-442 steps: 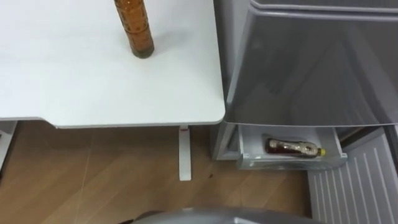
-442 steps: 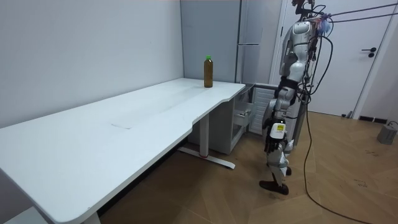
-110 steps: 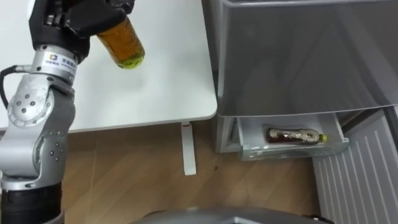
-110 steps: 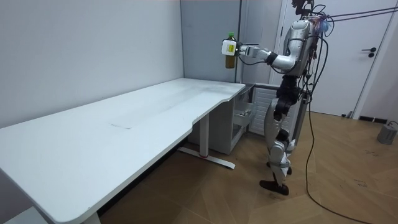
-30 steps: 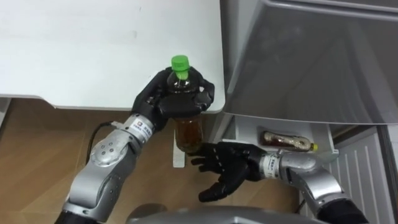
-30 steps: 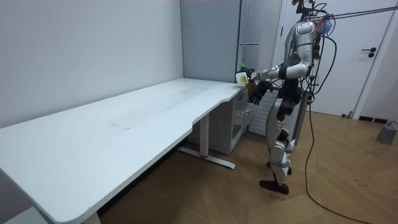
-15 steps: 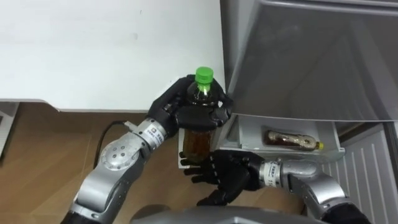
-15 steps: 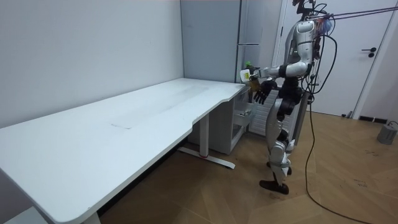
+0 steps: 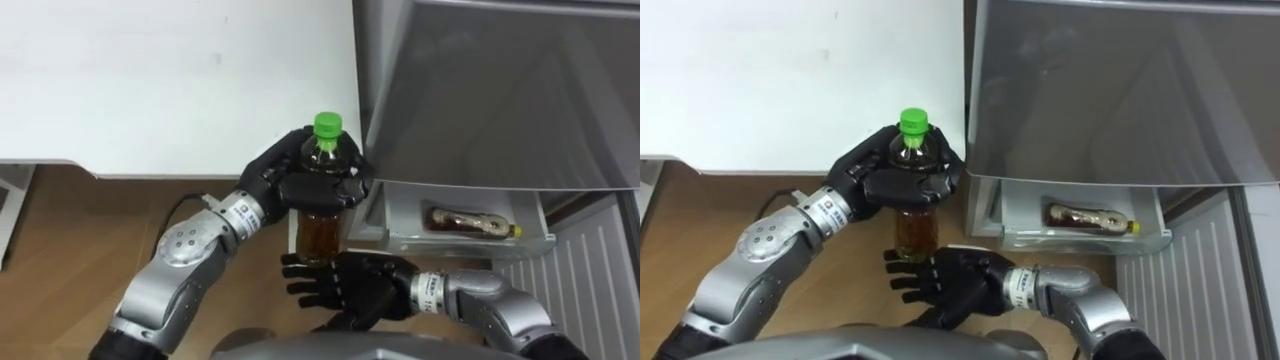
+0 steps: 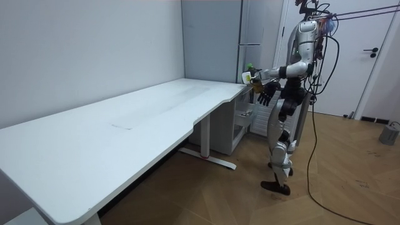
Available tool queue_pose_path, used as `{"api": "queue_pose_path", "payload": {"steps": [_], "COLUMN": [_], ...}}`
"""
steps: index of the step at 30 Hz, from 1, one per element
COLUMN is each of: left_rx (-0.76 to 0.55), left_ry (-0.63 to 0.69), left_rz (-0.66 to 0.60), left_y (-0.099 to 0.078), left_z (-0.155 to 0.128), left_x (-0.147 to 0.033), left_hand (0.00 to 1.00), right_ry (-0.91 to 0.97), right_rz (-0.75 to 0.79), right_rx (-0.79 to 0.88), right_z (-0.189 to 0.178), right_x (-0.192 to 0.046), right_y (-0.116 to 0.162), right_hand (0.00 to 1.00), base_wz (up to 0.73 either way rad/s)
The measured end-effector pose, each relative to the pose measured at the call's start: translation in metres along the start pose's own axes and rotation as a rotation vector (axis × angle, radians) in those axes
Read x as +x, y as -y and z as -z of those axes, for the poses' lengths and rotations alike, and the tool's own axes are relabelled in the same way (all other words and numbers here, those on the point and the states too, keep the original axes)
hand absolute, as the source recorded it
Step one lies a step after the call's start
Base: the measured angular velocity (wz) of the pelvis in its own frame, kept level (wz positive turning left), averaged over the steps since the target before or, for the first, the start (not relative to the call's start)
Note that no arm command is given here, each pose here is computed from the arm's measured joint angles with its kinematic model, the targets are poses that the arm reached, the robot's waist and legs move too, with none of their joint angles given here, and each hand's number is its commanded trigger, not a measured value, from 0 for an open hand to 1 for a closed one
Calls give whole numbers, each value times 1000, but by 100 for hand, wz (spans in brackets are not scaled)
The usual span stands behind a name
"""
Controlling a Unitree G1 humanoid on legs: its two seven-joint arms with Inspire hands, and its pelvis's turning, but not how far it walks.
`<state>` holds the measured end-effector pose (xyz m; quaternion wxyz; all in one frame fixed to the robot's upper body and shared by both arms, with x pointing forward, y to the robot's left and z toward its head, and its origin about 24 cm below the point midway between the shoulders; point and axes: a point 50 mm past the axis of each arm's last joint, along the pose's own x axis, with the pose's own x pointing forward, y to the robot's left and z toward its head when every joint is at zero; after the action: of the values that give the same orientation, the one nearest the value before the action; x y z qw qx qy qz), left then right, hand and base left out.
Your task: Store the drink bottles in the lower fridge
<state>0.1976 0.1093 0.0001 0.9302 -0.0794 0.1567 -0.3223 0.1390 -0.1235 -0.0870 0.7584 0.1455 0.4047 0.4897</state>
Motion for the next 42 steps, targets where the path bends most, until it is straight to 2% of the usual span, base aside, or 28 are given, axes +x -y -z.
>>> {"api": "queue_pose_path", "payload": {"steps": [16,23,42], "left_rx": [-28,-103,-194], "left_ry": [-17,8,72], "left_rz": [71,105,133], "left_y": [-2,-3,-3], "left_z": [3,1,-8], "left_x": [4,1,-1], "left_hand": [100,100,100], "right_ry": [-19,17,126], "right_rz": [14,20,13], "right_rx": [2,38,131], "right_z": [2,1,-5], "right_x": [-5,-11,-11], "right_y": [3,5,5], "right_hand": [0,0,0], "base_wz": [0,0,1]}}
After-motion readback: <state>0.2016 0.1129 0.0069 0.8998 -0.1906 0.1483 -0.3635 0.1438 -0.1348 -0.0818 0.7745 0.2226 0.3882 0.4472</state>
